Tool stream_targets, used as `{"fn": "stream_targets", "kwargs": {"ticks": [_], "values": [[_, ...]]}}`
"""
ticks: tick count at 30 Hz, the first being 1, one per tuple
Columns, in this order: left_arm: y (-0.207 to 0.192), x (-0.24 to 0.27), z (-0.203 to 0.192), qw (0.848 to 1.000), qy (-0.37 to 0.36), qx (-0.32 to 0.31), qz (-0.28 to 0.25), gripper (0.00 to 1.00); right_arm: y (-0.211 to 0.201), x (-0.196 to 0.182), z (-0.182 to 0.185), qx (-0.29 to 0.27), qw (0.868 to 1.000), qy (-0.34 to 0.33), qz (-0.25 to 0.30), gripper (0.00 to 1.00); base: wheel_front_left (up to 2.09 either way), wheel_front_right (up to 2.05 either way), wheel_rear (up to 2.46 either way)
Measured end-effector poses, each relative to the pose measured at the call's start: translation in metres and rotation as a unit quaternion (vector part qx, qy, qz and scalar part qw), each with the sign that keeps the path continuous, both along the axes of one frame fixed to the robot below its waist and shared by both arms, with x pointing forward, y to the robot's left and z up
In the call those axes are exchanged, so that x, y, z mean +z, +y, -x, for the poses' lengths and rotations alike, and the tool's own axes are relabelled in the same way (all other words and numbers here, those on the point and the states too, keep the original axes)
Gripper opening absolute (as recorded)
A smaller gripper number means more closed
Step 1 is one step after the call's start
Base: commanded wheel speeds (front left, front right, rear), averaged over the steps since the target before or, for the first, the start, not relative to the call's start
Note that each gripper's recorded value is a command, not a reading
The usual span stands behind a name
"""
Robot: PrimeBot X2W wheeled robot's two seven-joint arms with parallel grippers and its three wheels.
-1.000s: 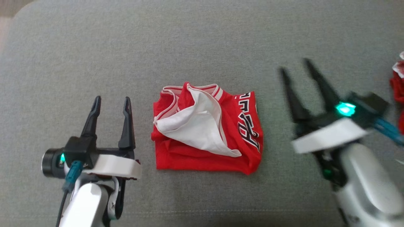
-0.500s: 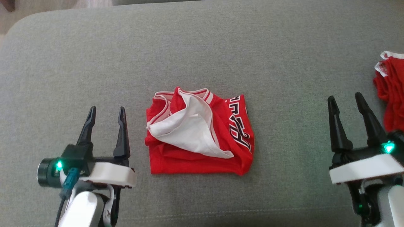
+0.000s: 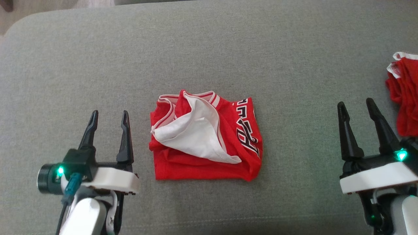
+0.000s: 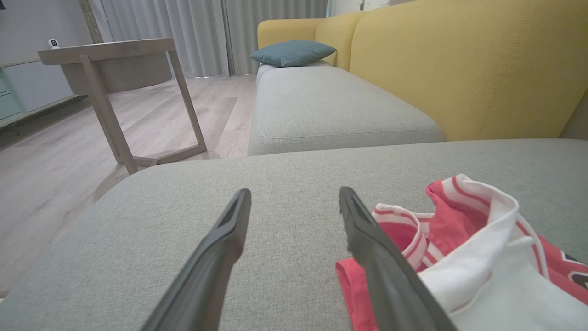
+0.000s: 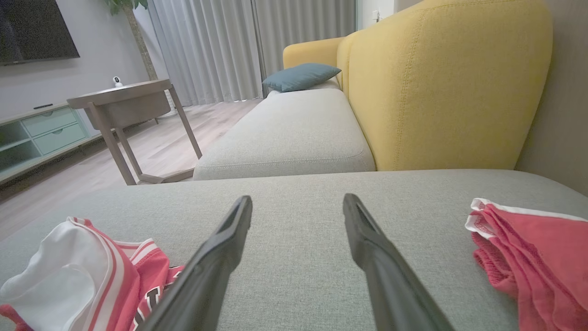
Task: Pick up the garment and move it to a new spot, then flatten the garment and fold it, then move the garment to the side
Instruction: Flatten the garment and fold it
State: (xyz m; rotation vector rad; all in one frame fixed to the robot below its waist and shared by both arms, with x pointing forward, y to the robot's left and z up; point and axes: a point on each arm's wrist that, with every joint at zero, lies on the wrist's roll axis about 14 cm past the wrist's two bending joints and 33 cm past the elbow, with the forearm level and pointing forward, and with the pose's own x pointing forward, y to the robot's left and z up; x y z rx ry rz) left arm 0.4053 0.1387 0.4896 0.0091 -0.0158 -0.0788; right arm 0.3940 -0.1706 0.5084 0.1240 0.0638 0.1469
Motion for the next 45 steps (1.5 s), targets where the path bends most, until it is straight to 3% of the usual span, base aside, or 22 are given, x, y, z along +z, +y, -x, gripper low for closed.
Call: {"fn": "stream_targets", "kwargs": {"ticks": [3,4,5,9,13,21,30,45], "values": [[0.000,-0.001,0.000,1.000,0.001,-0.001,0.000,1.00,0.001,-0.002,-0.001,0.001,1.000,0.004,0.000,0.96,0.00,0.00,0.00],[0.000,-0.001,0.000,1.000,0.001,-0.001,0.000,1.00,0.002,-0.004,-0.001,0.003,1.000,0.009,-0.002,0.30,0.00,0.00,0.00],[-0.001,-0.002,-0.001,1.000,0.002,-0.001,0.000,1.00,0.004,-0.007,-0.001,0.006,1.000,0.016,-0.005,0.00,0.00,0.00,0.00],[-0.001,-0.007,-0.003,1.000,0.010,-0.002,0.000,1.00,0.023,-0.033,-0.001,0.038,0.997,0.061,-0.016,0.00,0.00,0.00,0.00],[-0.003,-0.011,-0.008,1.000,0.013,-0.005,0.000,1.00,0.063,-0.051,-0.013,0.110,0.990,0.090,-0.017,0.00,0.00,0.00,0.00],[0.003,-0.010,-0.017,1.000,0.009,0.007,0.002,1.00,0.145,-0.080,-0.028,0.248,0.959,0.135,-0.009,0.00,0.00,0.00,0.00],[0.011,-0.013,-0.020,1.000,0.009,0.022,-0.001,1.00,0.164,-0.117,-0.032,0.295,0.935,0.194,0.015,0.00,0.00,0.00,0.00],[0.008,-0.010,-0.019,1.000,0.004,0.018,0.001,1.00,0.182,-0.125,-0.003,0.359,0.905,0.229,0.016,0.00,0.00,0.00,0.00]]}}
